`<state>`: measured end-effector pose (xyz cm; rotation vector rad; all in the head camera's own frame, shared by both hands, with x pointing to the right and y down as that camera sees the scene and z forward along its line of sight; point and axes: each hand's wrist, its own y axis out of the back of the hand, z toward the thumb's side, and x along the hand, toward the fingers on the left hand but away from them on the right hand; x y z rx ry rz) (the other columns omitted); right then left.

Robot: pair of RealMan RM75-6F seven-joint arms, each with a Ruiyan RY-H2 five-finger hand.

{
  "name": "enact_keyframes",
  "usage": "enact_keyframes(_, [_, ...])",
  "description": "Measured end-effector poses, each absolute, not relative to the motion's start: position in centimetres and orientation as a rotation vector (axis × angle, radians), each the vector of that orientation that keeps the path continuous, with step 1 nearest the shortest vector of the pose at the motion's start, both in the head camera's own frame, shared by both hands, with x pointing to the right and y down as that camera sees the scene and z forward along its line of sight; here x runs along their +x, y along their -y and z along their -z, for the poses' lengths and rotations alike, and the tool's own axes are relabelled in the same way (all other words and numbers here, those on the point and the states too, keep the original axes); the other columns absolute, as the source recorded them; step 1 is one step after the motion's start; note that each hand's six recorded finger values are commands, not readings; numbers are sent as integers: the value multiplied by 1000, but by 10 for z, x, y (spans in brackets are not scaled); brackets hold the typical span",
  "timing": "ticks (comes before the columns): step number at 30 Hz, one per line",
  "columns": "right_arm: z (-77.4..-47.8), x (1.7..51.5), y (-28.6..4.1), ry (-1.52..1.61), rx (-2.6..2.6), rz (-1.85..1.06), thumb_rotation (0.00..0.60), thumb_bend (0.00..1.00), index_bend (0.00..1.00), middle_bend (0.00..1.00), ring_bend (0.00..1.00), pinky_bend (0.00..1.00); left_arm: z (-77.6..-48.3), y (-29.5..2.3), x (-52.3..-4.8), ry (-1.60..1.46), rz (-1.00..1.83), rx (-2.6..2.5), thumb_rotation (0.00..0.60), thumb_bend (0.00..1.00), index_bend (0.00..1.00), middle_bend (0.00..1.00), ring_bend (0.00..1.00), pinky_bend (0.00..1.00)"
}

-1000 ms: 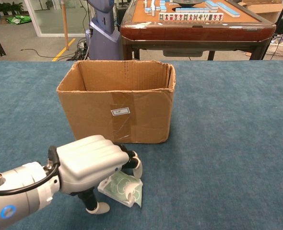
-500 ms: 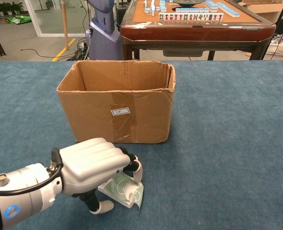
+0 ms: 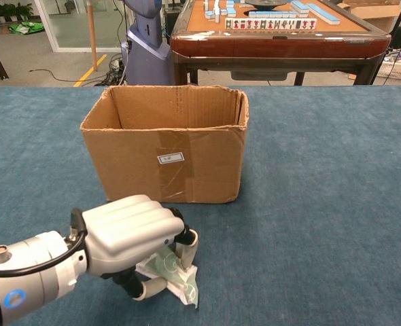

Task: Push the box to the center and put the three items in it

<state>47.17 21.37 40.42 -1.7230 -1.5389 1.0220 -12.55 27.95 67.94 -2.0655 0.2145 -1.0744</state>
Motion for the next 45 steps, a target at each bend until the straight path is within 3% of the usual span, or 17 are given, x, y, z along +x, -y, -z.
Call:
enact_keyframes(8, [-405, 471, -213, 1542, -1727, -1022, 600, 36, 145, 186, 31, 107, -674, -276, -128, -279, 1048, -2082, 600, 380, 541, 508, 242, 376])
enact_keyframes(19, [-407, 468, -213, 1537, -1732, -1026, 600, 37, 145, 186, 31, 106, -652, -262, -149, -382, 1060, -2070, 600, 393, 566, 538, 257, 376])
enact_keyframes(38, [-417, 460, -211, 1496, -1752, -1057, 600, 36, 145, 186, 31, 106, -556, -200, -221, -616, 1146, -1768, 600, 393, 564, 539, 258, 376])
enact_keyframes(45, [-422, 458, -210, 1488, -1759, -1076, 600, 36, 145, 186, 31, 106, -542, -177, -215, -685, 1106, -1722, 600, 393, 547, 539, 258, 376])
